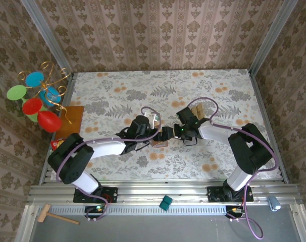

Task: Put the credit cards into the card holder
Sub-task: Close the card holder at the center of the table.

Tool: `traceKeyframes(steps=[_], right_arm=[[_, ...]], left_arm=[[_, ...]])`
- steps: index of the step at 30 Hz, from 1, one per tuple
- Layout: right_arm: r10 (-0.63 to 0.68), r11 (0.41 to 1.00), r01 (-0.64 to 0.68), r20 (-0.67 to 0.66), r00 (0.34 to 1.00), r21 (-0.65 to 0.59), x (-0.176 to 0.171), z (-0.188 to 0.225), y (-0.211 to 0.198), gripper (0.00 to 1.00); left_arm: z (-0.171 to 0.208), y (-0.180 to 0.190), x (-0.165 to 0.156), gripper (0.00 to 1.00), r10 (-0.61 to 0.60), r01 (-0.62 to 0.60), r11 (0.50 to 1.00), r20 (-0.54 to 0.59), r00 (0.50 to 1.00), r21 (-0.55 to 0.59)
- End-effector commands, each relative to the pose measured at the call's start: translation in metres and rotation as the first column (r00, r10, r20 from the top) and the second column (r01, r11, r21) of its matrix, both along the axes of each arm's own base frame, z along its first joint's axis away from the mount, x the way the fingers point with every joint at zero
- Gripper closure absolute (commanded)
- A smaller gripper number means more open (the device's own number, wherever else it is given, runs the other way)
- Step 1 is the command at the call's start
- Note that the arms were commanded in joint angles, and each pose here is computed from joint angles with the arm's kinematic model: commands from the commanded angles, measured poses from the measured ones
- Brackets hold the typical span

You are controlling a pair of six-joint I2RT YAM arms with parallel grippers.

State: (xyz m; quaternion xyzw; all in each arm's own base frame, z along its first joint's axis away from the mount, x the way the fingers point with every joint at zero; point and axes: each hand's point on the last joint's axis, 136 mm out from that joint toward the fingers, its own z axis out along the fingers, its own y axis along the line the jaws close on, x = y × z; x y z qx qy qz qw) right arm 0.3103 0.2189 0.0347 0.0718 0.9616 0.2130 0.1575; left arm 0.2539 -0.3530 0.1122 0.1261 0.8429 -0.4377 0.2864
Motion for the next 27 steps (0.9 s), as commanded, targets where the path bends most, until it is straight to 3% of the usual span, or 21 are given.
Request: traceKeyframes(steps=[1, 8, 13, 19, 27], right_arm=[[0.034, 0.998, -0.035, 0.019, 0.999, 0.06, -0.001, 0.009, 0.019, 1.0], [0.035, 0.998, -0.035, 0.012, 0.999, 0.056, -0.003, 0.007, 0.017, 0.99], [0.036, 0.998, -0.037, 0.017, 0.999, 0.056, -0.004, 0.009, 0.016, 0.97], [0.04, 0.998, -0.041, 0.029, 0.999, 0.056, -0.006, 0.018, 0.014, 0.7], [0.034, 0.997, -0.038, 0.07, 0.997, 0.065, -0.005, 0.043, 0.01, 0.61]], left_arm=[[-0.026, -0.003, -0.002, 0.0, 0.021, -0.019, 0.999, -0.044, 0.999, 0.042], [-0.034, -0.01, 0.003, 0.0, 0.019, -0.016, 0.999, -0.053, 0.998, 0.046], [-0.05, -0.005, 0.005, 0.0, 0.037, -0.03, 0.994, -0.062, 0.997, 0.109], [-0.076, 0.016, 0.002, 0.01, 0.102, -0.082, 0.975, -0.092, 0.99, 0.207], [-0.055, 0.016, 0.003, 0.0, 0.091, -0.081, 0.981, -0.052, 0.994, 0.175]])
